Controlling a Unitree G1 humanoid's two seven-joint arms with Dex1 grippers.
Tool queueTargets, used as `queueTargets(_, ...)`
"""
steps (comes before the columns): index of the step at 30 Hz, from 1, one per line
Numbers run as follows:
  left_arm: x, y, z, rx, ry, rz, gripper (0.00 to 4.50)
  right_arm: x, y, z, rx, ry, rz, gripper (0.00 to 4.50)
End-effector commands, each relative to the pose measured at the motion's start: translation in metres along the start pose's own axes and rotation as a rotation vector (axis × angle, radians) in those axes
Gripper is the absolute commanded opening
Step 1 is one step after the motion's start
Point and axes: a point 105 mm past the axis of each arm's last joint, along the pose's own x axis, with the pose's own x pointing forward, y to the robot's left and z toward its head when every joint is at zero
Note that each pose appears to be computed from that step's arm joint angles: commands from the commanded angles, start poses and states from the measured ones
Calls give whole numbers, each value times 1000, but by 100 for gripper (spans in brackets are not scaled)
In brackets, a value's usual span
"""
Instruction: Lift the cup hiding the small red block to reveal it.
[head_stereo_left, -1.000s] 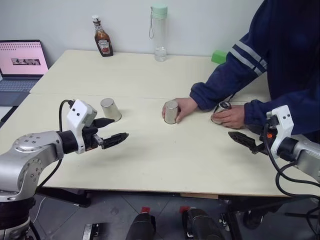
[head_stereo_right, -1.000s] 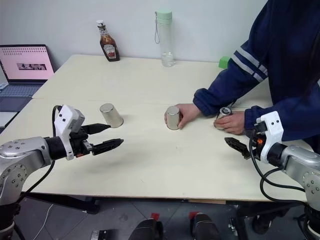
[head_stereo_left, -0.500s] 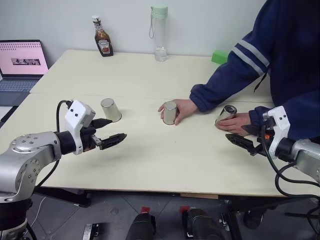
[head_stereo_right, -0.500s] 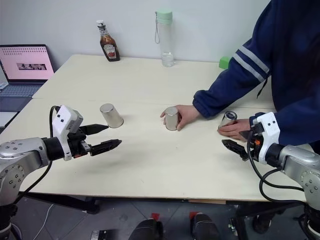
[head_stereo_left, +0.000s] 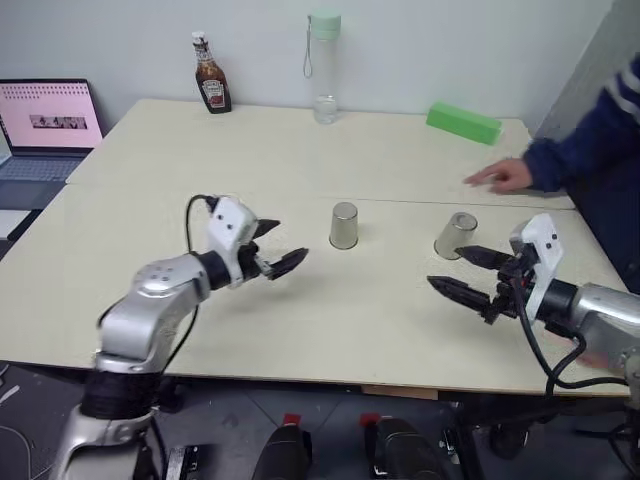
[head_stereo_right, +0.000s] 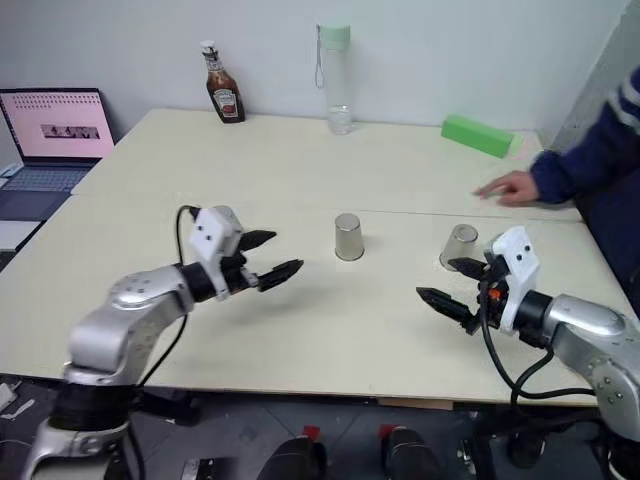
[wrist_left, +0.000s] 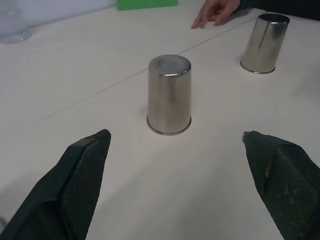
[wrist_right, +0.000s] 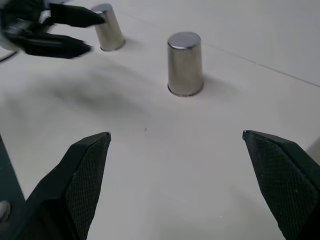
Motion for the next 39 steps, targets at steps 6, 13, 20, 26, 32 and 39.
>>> queueTargets(6, 53, 3, -9, 41, -66, 30, 450, -3, 8, 11, -65, -52, -49, 449)
queueTargets(13, 82, -8, -6, -18, -114, -32, 450, -7, 8, 12, -66, -55, -94, 449)
queueTargets(20, 97, -13, -5, -7, -117, -52, 450, -12, 8, 14, -64, -57, -136, 449)
queueTargets(26, 102, -13, -6, -7, -117, -55, 356, -14, 10, 13, -56, -57, -154, 450)
queueTargets(32, 105, -10, 0, -2, -134, -40, 268, -16, 9, 12, -51, -55, -170, 450)
queueTargets(39, 88, 11, 39, 3, -235, -14, 268, -13, 8, 11, -41, -55, -165, 450)
